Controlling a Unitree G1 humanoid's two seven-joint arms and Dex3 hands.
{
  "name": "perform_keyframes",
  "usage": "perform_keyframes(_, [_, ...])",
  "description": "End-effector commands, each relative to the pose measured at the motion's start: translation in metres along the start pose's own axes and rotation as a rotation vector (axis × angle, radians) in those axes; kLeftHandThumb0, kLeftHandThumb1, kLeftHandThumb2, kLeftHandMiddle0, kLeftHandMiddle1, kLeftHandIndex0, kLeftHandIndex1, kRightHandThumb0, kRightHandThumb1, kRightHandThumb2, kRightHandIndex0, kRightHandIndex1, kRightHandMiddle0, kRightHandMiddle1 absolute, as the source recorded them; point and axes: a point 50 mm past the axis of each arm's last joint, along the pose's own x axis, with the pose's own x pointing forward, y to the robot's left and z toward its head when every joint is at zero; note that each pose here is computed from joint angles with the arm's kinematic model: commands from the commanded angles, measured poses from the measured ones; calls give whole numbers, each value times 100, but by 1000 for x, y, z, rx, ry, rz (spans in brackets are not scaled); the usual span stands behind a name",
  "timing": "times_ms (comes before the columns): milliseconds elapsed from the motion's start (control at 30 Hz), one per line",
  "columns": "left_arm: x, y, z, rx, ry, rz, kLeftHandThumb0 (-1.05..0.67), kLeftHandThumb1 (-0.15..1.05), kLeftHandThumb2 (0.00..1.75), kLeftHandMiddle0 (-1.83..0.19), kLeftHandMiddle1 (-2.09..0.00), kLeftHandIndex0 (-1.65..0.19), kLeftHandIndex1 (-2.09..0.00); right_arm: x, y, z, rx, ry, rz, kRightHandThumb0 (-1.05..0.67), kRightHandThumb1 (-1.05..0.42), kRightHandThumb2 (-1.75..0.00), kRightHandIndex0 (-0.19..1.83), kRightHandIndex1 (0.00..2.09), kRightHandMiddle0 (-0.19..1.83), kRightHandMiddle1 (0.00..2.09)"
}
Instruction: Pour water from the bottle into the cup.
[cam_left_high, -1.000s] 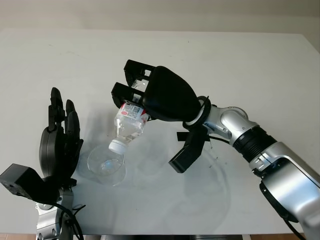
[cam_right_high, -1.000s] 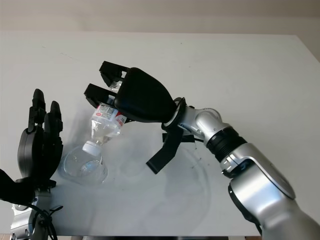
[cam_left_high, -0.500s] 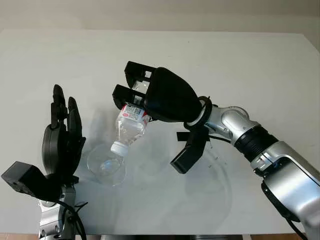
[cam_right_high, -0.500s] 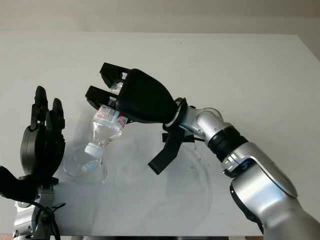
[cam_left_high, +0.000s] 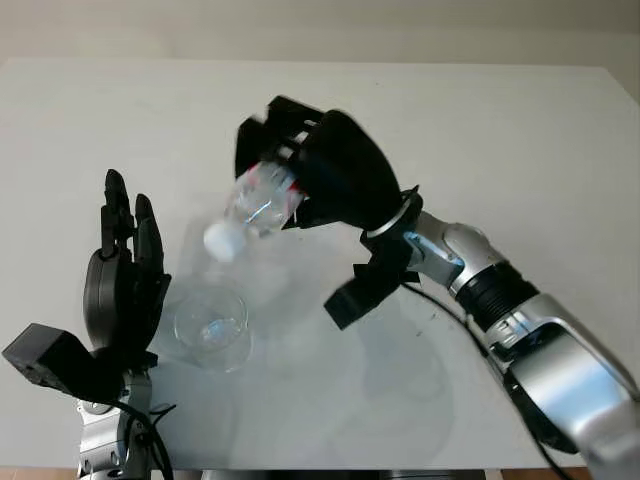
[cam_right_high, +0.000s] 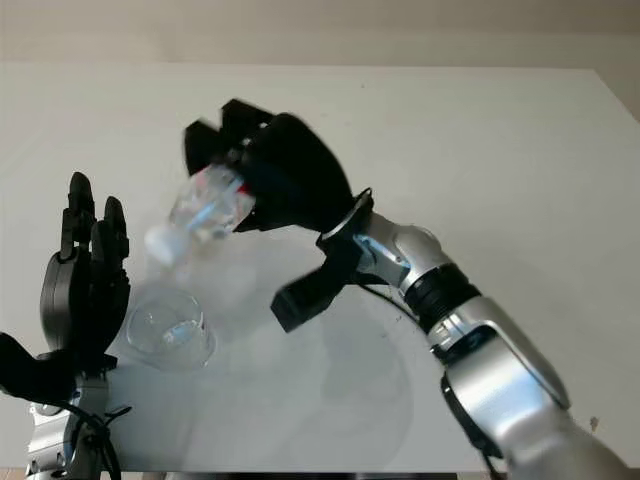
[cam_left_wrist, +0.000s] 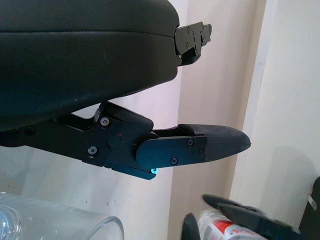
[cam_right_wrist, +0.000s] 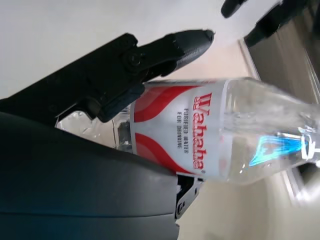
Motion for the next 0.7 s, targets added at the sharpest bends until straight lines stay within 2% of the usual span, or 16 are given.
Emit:
perform_keyframes(0, [-13, 5, -14, -21, 49, 36, -78, 105, 46, 17, -5, 19, -3, -14, -5, -19, 237, 176, -30, -41, -105, -41, 114, 209, 75, 209])
perform_keyframes(67, [-13, 5, -14, -24, 46, 38, -77, 105, 46, 17, -5, 19, -3, -22, -9, -27, 347, 245, -29, -40, -105, -42, 108, 209, 70, 209])
perform_keyframes(167, [-13, 6, -14, -32, 46, 41, -77, 105, 46, 18, -5, 19, -3, -39, -14, -37, 461, 342, -37, -42, -105, -42, 103, 209, 72, 209])
perform_keyframes(400, [-12, 8, -18, -34, 39, 38, -77, 105, 47, 19, -5, 19, -3, -73, -16, -48, 736, 517, -31, -46, -105, -41, 103, 209, 78, 209])
perform_keyframes(500, [-12, 9, -18, -35, 41, 41, -77, 105, 47, 19, -5, 19, -3, -85, -19, -46, 805, 555, -22, -45, -105, -41, 107, 209, 82, 209])
perform_keyframes(667, [-11, 9, -19, -27, 44, 45, -79, 105, 47, 19, -4, 19, -1, -96, -31, -37, 834, 543, -33, -45, -105, -39, 109, 209, 85, 209])
